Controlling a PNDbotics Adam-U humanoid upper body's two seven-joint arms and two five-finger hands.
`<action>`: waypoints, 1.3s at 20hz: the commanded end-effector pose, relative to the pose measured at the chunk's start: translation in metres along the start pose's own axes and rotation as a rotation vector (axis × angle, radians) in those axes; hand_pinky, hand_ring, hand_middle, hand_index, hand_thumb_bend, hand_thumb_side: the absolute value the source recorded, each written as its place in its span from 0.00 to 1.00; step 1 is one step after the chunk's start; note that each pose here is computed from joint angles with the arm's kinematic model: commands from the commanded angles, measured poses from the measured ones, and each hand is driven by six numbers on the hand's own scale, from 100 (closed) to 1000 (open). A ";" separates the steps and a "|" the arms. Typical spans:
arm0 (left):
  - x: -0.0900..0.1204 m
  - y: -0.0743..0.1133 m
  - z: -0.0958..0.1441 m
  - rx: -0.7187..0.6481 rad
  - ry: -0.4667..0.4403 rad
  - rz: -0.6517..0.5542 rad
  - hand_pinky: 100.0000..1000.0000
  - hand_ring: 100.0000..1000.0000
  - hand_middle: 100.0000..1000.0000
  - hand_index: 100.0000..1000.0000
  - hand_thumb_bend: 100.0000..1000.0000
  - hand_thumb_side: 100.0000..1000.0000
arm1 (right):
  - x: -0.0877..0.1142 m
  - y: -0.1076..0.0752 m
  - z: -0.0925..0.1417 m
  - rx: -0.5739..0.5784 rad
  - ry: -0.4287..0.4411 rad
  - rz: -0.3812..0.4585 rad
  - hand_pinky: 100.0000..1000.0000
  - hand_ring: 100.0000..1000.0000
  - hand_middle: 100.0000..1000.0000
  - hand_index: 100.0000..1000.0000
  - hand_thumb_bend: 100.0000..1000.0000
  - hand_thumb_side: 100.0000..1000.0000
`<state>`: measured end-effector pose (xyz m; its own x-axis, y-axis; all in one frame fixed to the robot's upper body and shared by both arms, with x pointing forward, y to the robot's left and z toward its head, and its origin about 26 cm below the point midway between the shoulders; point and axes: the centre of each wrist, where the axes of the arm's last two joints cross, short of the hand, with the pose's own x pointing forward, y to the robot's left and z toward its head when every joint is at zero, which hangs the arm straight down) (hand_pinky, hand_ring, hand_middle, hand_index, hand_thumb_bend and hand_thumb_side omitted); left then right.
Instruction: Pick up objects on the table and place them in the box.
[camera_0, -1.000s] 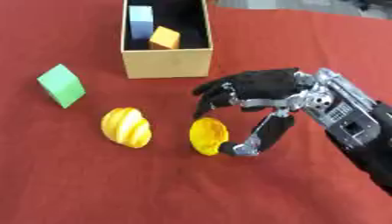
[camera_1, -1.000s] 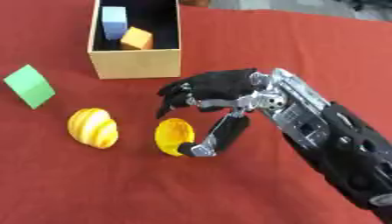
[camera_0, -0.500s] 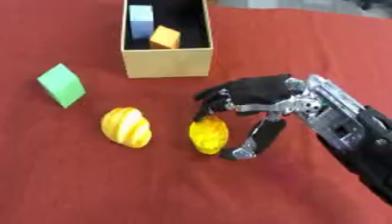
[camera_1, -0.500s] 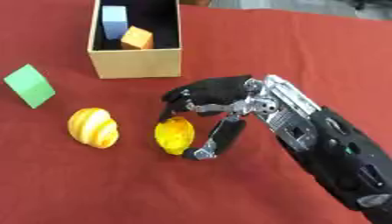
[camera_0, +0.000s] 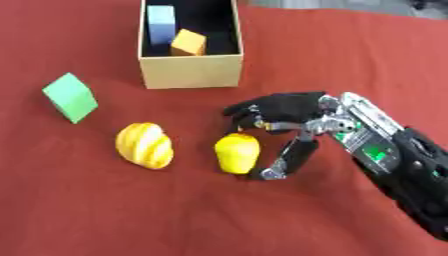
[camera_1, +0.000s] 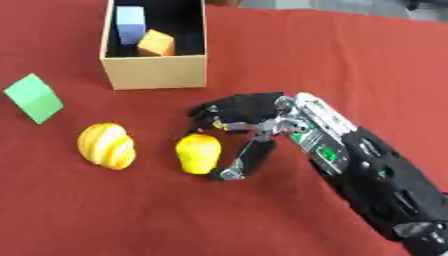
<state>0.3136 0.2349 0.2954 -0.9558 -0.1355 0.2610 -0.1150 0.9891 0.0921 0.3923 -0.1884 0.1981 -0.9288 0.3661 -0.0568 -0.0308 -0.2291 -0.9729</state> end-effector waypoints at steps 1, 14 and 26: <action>0.006 0.000 -0.006 -0.009 -0.029 0.002 0.71 0.73 0.73 0.84 0.17 0.68 | 0.000 -0.008 0.007 -0.037 0.003 0.010 0.86 0.97 0.58 0.78 0.13 0.43; 0.005 0.001 -0.004 -0.019 -0.020 -0.006 0.71 0.73 0.73 0.84 0.17 0.68 | 0.026 -0.058 0.033 -0.289 -0.031 0.015 0.80 0.86 0.43 0.62 0.00 0.25; 0.005 0.002 -0.004 -0.020 -0.020 -0.011 0.71 0.74 0.73 0.84 0.17 0.68 | 0.028 -0.164 0.070 -0.506 -0.016 0.046 0.79 0.84 0.43 0.62 0.00 0.13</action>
<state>0.3136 0.2340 0.2941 -0.9534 -0.1359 0.2694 -0.1120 0.9884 0.1022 0.3428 -0.1952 0.3612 -0.9406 0.3226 -0.1064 0.1791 0.2048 -0.9623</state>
